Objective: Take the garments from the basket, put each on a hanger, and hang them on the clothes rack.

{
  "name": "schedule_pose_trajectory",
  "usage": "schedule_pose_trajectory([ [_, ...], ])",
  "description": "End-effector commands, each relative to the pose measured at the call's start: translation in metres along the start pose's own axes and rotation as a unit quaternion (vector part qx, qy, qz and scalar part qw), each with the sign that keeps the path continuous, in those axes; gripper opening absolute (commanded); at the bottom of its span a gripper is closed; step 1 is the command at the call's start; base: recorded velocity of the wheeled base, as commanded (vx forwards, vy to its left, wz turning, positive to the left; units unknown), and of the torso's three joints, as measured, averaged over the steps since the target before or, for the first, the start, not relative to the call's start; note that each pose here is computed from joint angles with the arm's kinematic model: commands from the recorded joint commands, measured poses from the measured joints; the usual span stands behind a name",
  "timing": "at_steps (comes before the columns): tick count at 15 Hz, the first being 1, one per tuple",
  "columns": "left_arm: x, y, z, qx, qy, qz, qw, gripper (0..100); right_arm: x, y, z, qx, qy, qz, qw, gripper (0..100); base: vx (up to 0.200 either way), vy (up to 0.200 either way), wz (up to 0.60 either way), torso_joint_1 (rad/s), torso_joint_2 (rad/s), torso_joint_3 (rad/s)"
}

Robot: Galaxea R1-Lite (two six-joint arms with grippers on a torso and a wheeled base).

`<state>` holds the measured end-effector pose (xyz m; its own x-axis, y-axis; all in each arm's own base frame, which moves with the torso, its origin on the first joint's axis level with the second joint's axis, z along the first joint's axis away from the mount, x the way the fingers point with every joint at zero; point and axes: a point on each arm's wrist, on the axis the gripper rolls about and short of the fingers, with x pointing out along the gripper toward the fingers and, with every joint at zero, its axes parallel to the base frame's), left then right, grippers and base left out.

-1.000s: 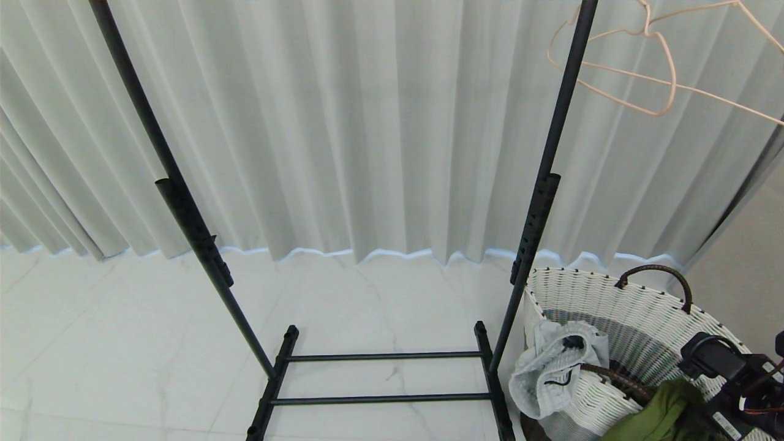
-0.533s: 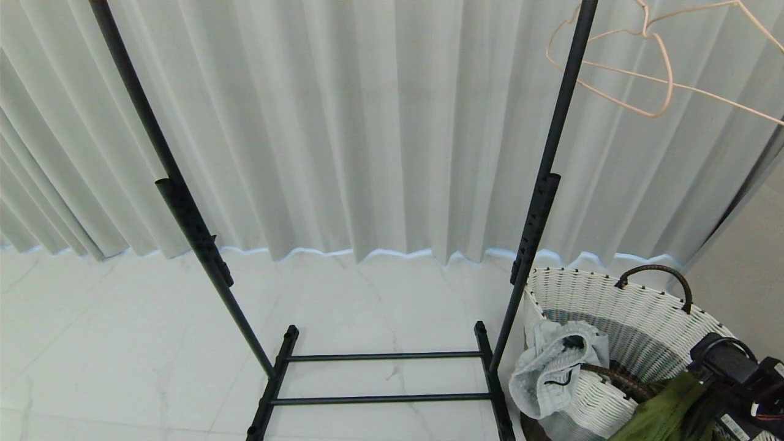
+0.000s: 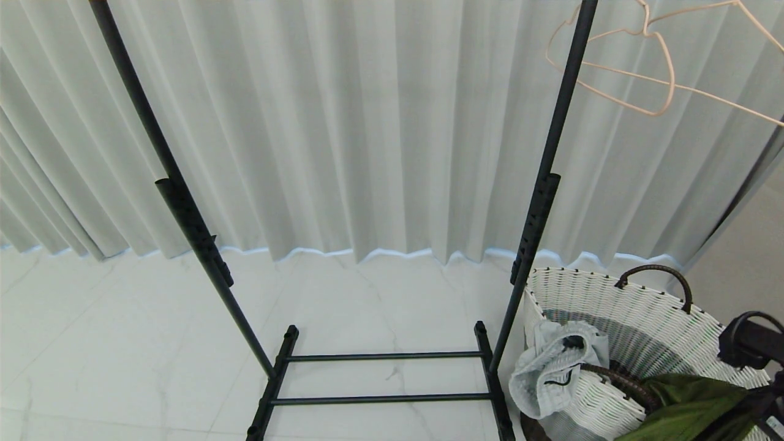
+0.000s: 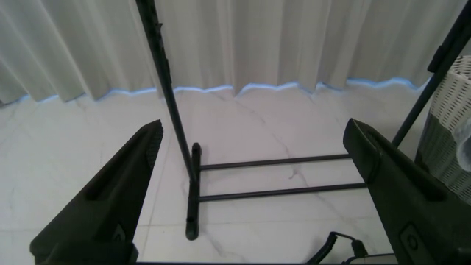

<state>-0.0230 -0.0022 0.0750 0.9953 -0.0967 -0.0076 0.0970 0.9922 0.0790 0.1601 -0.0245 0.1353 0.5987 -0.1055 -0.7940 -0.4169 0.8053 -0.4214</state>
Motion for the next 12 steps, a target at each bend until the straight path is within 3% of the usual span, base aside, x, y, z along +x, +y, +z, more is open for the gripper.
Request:
schedule_pose_trajectory([
  [1,0.0,0.0,0.0,0.0,0.0,-0.001,1.0,100,-0.103,-0.011,0.021,0.072,-0.075,-0.025,0.9942,0,0.0,0.0,0.0,0.0,0.0,0.0],
  [3,0.0,0.0,0.0,0.0,0.0,0.0,1.0,100,-0.115,-0.007,0.024,0.117,-0.1,-0.018,0.9879,0,0.0,0.0,0.0,0.0,0.0,0.0],
  [5,0.0,0.0,0.0,0.001,0.0,-0.001,1.0,100,-0.122,-0.008,0.024,0.125,-0.114,-0.026,0.9853,0,0.0,0.0,0.0,0.0,0.0,0.0],
  [12,0.0,0.0,0.0,0.001,0.0,0.0,1.0,100,-0.136,-0.014,0.032,0.123,-0.144,-0.041,0.981,0,-0.2,0.0,0.0,0.002,0.01,0.004],
])
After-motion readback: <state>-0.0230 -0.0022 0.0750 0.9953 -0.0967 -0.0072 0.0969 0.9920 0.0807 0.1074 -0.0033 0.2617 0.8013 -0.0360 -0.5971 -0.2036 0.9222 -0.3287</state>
